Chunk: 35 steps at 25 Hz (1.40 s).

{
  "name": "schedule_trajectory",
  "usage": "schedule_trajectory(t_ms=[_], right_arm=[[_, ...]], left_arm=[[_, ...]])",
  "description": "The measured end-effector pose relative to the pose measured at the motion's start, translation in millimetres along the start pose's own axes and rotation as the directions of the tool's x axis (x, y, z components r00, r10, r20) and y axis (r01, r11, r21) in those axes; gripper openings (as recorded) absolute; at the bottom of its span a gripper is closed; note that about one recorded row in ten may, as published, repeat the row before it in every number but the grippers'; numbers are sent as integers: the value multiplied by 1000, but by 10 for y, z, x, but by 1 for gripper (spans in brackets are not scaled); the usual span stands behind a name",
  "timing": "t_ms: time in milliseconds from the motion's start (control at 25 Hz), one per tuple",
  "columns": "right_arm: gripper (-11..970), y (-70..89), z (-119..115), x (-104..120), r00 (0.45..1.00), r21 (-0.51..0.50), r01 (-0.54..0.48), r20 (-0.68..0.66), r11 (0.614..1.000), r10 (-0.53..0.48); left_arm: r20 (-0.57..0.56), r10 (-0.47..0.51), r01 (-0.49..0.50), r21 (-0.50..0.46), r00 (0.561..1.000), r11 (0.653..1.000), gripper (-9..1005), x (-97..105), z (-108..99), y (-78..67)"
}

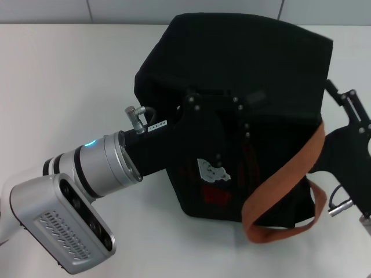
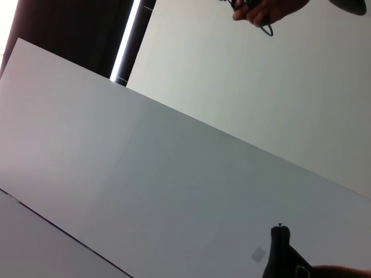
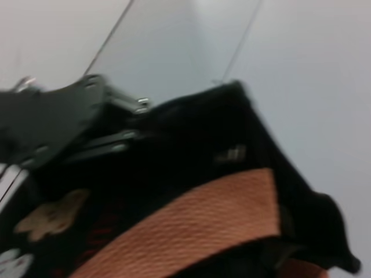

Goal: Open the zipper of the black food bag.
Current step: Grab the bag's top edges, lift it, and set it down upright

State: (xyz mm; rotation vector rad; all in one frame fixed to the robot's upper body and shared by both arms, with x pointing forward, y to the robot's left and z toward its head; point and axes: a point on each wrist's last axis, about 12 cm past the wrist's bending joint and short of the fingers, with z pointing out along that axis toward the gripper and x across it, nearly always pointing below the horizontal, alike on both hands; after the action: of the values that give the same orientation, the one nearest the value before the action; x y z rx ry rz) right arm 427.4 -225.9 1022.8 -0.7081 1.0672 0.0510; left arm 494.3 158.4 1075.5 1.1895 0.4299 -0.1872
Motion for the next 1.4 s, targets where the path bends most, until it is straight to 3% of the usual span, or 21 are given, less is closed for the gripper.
schedule_trajectory(t_ms=[40, 320, 1160, 1280, 1400], right_arm=[[824, 39, -5, -9, 999, -17, 50, 0, 999, -50], [821, 76, -14, -12, 998, -40, 67, 0, 997, -67], [814, 69, 48, -93, 995, 55, 96, 22, 994, -98], [643, 72, 60, -89, 995, 50, 97, 21, 994, -98], [579, 79, 62, -87, 995, 41, 97, 22, 994, -98]], left_arm=[[0, 0, 0, 0, 1000, 1000, 91, 0, 0, 0], [1, 0, 0, -1, 1000, 1000, 91, -2, -1, 0], [3, -1, 1, -5, 1000, 1000, 91, -8, -1, 1], [3, -1, 1, -5, 1000, 1000, 91, -8, -2, 1], [4, -2, 2, -6, 1000, 1000, 91, -11, 0, -1]])
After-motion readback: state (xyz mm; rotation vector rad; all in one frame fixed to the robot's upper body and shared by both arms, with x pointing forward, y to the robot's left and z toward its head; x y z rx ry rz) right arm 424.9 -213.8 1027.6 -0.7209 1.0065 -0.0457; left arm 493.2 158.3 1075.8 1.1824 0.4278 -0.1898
